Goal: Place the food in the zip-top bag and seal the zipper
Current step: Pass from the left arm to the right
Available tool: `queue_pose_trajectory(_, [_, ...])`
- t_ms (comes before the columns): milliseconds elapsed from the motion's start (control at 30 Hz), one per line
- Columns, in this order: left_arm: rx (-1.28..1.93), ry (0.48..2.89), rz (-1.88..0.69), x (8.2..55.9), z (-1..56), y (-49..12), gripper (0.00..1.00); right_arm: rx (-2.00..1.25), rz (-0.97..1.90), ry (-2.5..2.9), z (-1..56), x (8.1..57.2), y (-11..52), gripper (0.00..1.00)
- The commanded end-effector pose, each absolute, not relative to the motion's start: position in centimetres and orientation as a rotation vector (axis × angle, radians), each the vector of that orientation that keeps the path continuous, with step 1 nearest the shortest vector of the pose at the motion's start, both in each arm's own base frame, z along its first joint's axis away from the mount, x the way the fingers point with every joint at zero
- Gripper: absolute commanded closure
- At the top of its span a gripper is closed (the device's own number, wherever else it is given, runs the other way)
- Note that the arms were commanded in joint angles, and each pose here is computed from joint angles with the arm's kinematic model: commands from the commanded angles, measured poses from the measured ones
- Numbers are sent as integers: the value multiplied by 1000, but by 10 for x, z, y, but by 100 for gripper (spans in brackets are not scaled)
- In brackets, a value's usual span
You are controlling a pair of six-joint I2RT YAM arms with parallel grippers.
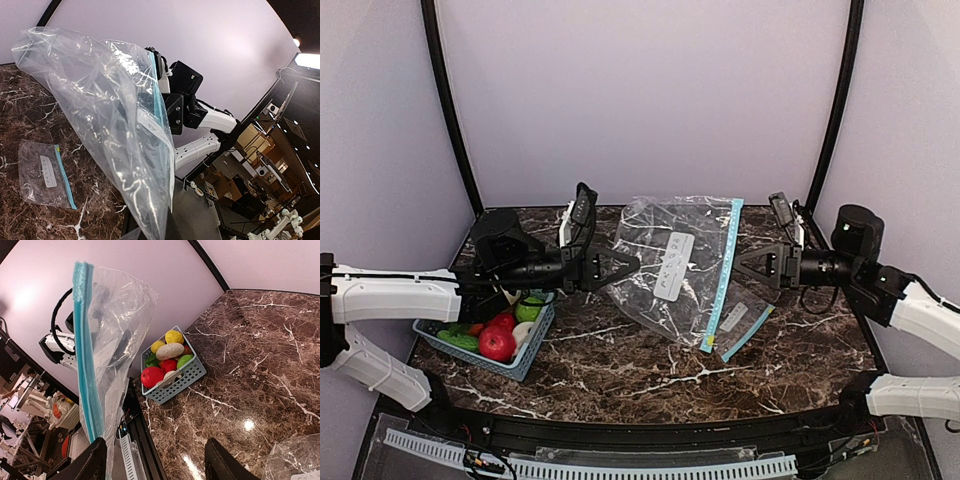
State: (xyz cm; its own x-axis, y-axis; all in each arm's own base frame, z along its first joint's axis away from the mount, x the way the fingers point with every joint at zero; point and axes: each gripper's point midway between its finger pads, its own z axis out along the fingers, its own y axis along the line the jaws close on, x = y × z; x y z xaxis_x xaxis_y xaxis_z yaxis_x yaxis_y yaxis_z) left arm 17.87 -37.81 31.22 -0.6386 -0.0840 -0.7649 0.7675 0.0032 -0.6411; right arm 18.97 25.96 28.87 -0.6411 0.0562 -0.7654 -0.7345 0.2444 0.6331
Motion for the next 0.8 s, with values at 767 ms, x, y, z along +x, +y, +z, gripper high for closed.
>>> queue_pose_trajectory(767, [716,1565,-1725,170,328,-367,99,-574,1462,1843,273,191,257,39])
